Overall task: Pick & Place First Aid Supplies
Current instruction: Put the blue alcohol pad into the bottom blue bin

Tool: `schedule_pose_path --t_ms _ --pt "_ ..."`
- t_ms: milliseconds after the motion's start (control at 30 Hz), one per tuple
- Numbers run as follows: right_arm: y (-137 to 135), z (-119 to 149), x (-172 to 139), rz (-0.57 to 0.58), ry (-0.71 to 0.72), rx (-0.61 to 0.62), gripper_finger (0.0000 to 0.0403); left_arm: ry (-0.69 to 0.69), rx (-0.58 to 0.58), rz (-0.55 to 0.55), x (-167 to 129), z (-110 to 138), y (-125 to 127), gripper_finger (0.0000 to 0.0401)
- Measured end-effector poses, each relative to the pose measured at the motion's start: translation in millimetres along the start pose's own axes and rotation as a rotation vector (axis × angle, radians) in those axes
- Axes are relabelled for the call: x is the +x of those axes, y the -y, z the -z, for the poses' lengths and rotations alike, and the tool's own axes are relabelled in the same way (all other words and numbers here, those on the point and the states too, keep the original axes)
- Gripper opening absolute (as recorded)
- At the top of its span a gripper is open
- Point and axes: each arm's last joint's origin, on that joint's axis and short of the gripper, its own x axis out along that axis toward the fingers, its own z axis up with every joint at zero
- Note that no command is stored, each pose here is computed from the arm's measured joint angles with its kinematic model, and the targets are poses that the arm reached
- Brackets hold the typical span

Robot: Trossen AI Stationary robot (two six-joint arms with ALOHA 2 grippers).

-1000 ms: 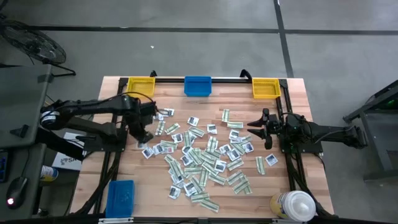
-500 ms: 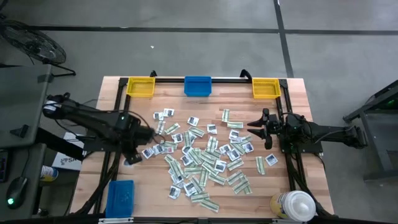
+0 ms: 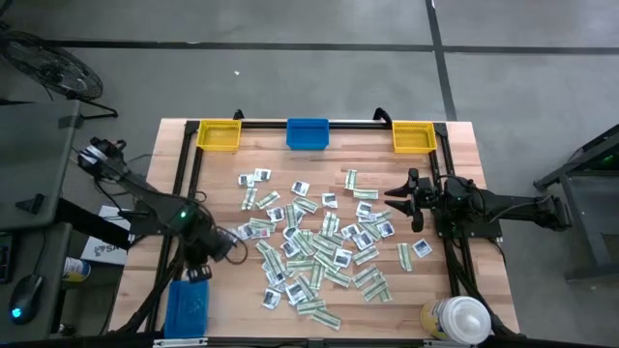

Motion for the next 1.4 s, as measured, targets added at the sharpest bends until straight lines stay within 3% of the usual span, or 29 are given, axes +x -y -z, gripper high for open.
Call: schedule_pose_path --t_ms 300,733,967,1400 --pt "0.0 -0.1 0.0 0.0 0.0 0.0 0.0129 -0.002 0.059 0.006 23.1 15.2 24.0 0.0" --pt "0.0 -0.1 0.0 0.0 0.0 0.0 0.0129 0.066 0.348 -0.014 48.5 30.1 43.5 0.0" --pt "0.0 -0.2 0.0 0.0 0.001 0.0 0.0129 0.066 0.373 -0.019 51.9 31.6 45.1 0.0002" --pt "0.0 0.0 0.0 0.0 0.0 0.0 0.0129 0.06 0.328 -0.009 51.0 30.0 45.0 0.0102"
